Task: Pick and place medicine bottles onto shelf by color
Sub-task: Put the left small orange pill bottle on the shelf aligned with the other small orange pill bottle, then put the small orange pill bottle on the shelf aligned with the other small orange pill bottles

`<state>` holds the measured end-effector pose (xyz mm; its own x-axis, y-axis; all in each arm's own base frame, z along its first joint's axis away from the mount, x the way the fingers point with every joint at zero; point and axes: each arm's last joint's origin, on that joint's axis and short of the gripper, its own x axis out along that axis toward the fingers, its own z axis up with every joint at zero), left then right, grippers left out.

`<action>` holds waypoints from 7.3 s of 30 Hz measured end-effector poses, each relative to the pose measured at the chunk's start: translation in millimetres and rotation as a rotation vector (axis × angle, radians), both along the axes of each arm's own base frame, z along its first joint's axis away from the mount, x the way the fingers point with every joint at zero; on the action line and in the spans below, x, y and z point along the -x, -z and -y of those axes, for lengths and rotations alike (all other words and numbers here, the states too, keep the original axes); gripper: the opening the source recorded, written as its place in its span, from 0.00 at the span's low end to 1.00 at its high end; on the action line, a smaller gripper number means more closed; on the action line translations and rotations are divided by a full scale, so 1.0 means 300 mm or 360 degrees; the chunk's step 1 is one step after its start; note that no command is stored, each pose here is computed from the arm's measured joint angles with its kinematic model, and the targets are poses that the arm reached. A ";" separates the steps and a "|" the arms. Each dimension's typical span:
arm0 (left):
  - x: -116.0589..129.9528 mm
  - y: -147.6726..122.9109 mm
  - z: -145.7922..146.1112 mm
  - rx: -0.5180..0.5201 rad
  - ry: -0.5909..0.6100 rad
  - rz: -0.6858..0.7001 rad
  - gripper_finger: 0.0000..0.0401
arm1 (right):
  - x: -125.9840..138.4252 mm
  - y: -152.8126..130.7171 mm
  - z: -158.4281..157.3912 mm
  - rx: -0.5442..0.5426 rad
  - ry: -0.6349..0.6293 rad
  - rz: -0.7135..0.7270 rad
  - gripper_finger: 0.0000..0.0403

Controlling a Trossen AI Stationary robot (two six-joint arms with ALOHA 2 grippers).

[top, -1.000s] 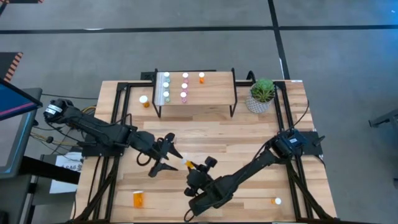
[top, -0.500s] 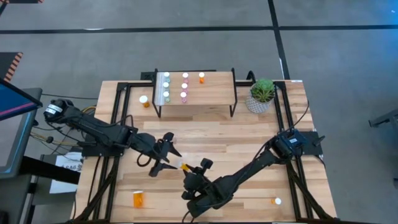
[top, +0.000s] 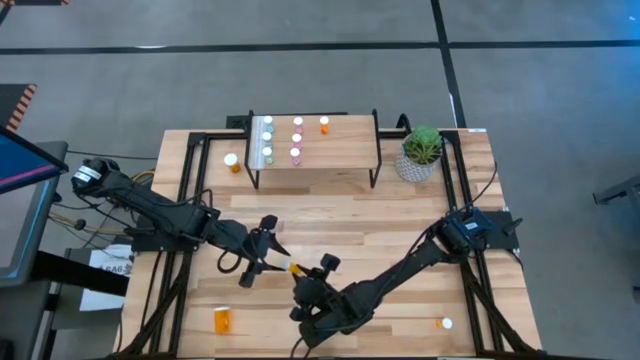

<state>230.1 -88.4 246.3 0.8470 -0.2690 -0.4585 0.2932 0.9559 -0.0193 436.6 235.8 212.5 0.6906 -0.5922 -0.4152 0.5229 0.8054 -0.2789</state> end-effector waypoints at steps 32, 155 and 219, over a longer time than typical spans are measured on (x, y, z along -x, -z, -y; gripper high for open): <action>0.004 -0.041 -0.004 -0.0107 -0.0136 -0.0129 0.26 | 0.036 -0.025 0.012 -0.0084 0.0039 -0.0047 0.51; -0.481 -0.265 -0.926 -0.0516 -0.0572 -0.0762 0.30 | 0.512 -0.035 0.484 -0.0431 -0.1002 0.0639 0.40; 0.001 -0.574 -0.388 -0.0239 -0.0363 0.0494 0.44 | 0.662 -0.366 0.442 -0.0739 -0.0728 0.0137 0.38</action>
<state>229.9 28.1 418.5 0.9814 -0.0082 -0.1918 0.0436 0.9825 0.1813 238.2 103.3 322.3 0.8722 -0.0035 -0.4891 0.1042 0.9784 0.1787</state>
